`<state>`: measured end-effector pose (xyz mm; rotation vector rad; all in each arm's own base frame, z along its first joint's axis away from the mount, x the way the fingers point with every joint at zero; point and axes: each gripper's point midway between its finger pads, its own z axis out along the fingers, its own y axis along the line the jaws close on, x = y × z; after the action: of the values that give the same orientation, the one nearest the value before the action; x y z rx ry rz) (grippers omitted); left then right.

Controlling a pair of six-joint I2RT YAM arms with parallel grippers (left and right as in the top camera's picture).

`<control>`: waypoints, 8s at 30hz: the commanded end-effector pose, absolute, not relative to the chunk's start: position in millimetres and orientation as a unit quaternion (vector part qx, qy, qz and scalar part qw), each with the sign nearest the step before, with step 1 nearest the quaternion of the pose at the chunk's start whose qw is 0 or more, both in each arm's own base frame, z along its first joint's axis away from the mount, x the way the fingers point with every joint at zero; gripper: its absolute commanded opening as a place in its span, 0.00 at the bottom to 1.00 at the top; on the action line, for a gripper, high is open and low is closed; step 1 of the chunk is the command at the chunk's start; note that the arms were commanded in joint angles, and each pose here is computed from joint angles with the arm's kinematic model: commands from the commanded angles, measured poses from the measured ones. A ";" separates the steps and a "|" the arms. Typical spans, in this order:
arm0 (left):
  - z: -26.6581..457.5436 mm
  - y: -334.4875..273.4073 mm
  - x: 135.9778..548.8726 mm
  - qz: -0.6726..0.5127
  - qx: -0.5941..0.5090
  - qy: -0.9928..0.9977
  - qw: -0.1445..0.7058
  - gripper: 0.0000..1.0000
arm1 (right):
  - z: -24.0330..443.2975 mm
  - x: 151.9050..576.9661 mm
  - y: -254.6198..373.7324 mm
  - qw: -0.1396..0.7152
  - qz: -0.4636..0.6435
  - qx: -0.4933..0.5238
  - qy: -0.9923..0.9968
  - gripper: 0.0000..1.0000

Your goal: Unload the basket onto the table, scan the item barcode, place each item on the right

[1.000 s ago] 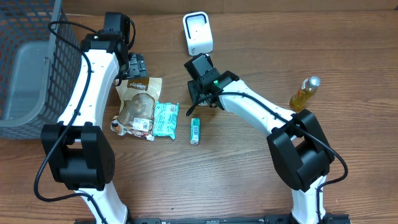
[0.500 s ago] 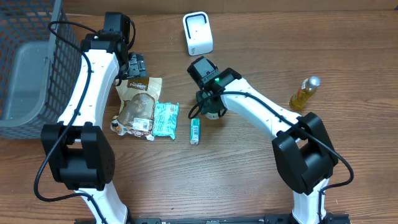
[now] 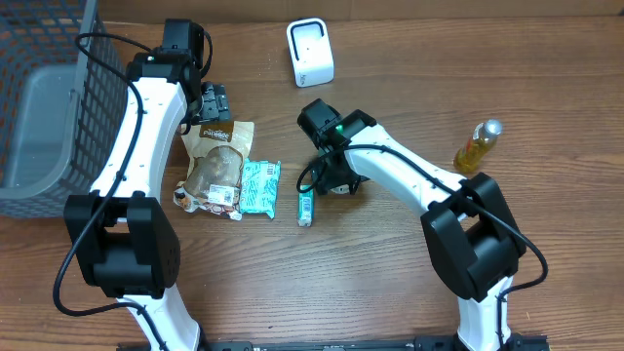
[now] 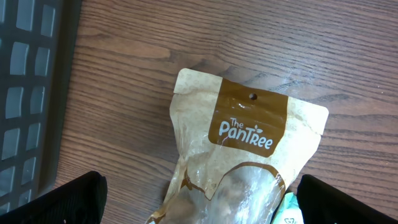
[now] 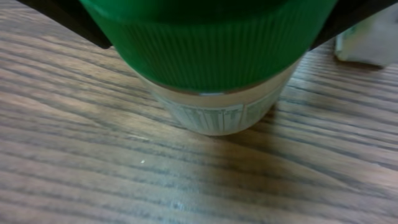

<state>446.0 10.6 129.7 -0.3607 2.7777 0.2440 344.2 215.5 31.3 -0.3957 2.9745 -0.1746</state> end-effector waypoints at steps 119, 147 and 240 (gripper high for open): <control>136.0 11.0 448.9 0.090 -0.127 0.972 0.174 0.99 | 73.3 354.6 220.8 0.059 -0.016 -0.019 0.998 0.58; 136.0 11.0 448.9 0.090 -0.127 0.972 0.174 0.99 | 74.5 363.9 227.1 0.078 -0.008 -0.073 0.994 1.00; 136.0 11.0 448.9 0.090 -0.127 0.972 0.174 1.00 | 80.3 389.8 244.4 0.132 0.031 -0.018 0.991 1.00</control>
<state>446.0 10.6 129.7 -0.3608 2.7776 0.2446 386.8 242.4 73.5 -0.0631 2.8951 0.0810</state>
